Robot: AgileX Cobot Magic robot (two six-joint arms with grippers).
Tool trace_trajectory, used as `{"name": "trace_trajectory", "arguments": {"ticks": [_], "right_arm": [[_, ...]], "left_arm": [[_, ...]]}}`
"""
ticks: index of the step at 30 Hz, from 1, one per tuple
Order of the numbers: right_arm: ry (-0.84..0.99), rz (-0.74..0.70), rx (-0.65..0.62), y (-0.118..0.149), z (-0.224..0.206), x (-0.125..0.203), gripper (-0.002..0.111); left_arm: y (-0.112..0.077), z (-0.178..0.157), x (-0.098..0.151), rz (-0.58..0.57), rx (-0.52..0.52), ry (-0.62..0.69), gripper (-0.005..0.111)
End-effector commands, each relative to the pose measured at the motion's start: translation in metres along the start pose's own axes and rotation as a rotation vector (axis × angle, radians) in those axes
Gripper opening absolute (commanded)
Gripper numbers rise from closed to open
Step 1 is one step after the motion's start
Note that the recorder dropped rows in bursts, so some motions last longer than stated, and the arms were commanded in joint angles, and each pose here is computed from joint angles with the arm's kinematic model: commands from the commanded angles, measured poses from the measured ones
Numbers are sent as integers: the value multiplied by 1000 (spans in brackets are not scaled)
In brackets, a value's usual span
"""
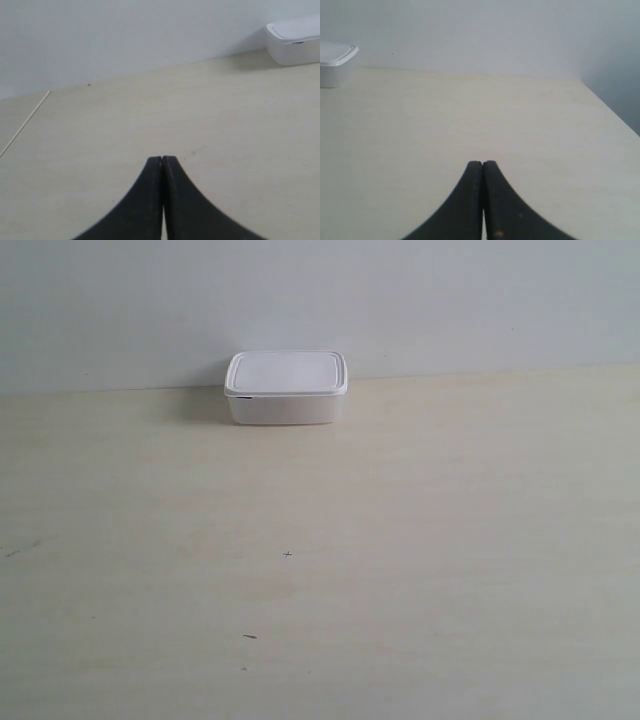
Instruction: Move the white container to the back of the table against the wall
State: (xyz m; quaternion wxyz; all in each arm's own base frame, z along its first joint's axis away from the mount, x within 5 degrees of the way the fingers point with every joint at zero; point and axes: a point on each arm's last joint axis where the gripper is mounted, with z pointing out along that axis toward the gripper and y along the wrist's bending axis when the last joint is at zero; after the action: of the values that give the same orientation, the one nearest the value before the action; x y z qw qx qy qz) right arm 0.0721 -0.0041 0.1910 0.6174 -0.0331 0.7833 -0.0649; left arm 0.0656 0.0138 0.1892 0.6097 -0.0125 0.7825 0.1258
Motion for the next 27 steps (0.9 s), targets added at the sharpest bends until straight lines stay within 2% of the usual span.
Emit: {"name": "trace_trajectory", "arguments": {"ticks": [1, 9, 27], "right_arm": [[-19, -14, 7, 0, -3, 1, 0], [-9, -9, 2, 0, -3, 2, 0], [-17, 19, 0, 1, -3, 1, 0]], "left_arm": [[-2, 0, 5, 0, 19, 49, 0], [-5, -1, 13, 4, 58, 136, 0], [-5, -1, 13, 4, 58, 136, 0]]}}
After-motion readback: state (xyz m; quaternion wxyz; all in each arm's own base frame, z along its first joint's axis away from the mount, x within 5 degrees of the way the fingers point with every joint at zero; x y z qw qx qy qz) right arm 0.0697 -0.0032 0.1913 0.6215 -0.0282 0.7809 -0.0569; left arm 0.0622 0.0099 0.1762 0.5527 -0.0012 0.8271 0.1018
